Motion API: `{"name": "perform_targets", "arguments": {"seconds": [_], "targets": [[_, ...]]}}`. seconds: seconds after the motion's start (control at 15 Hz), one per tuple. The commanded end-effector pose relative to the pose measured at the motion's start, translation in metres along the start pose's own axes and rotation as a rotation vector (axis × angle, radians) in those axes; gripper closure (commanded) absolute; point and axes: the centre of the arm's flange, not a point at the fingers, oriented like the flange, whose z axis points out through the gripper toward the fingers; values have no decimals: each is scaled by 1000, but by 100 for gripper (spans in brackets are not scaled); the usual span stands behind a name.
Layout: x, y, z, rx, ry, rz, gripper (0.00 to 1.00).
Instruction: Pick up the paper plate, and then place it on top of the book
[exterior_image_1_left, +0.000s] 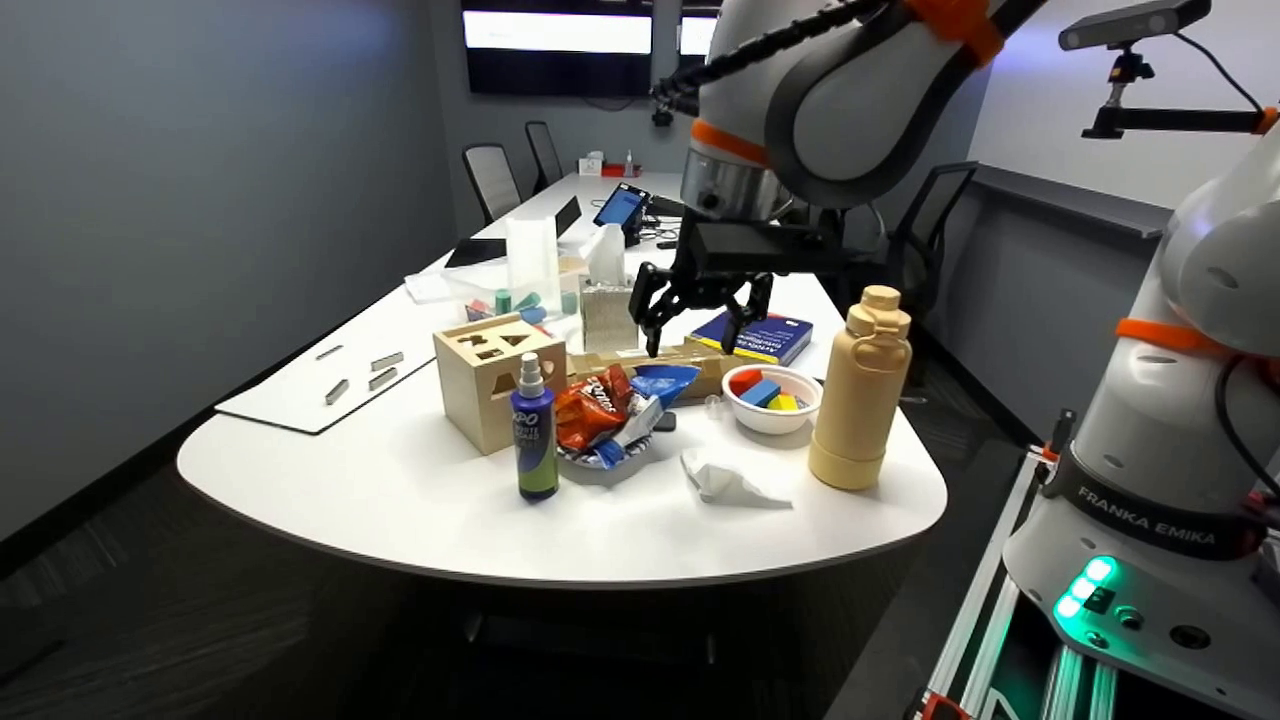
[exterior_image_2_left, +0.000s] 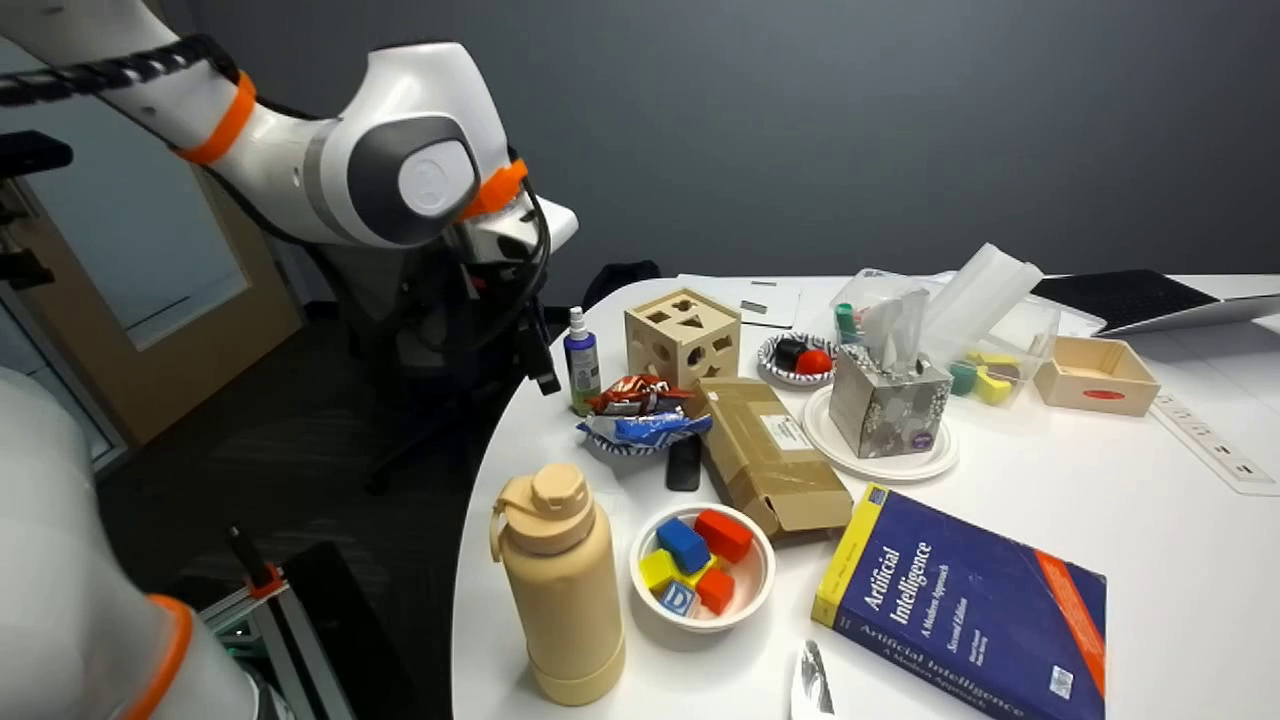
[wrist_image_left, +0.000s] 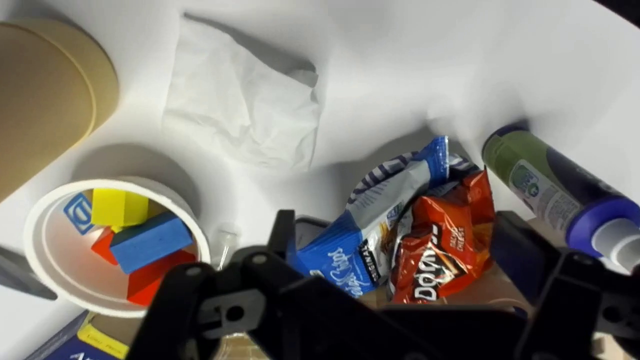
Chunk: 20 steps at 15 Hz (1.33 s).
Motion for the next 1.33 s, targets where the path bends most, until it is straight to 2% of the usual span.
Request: {"name": "perform_targets", "arguments": {"seconds": [0.0, 0.47, 0.67, 0.93, 1.27], "targets": [[-7, 3, 49, 9, -65, 94, 0], [-21, 15, 105, 73, -156, 263, 0], [-28, 16, 123, 106, -162, 342, 0], [-34, 12, 136, 131, -98, 400, 0], [-24, 21, 150, 126, 13, 431, 0]]}}
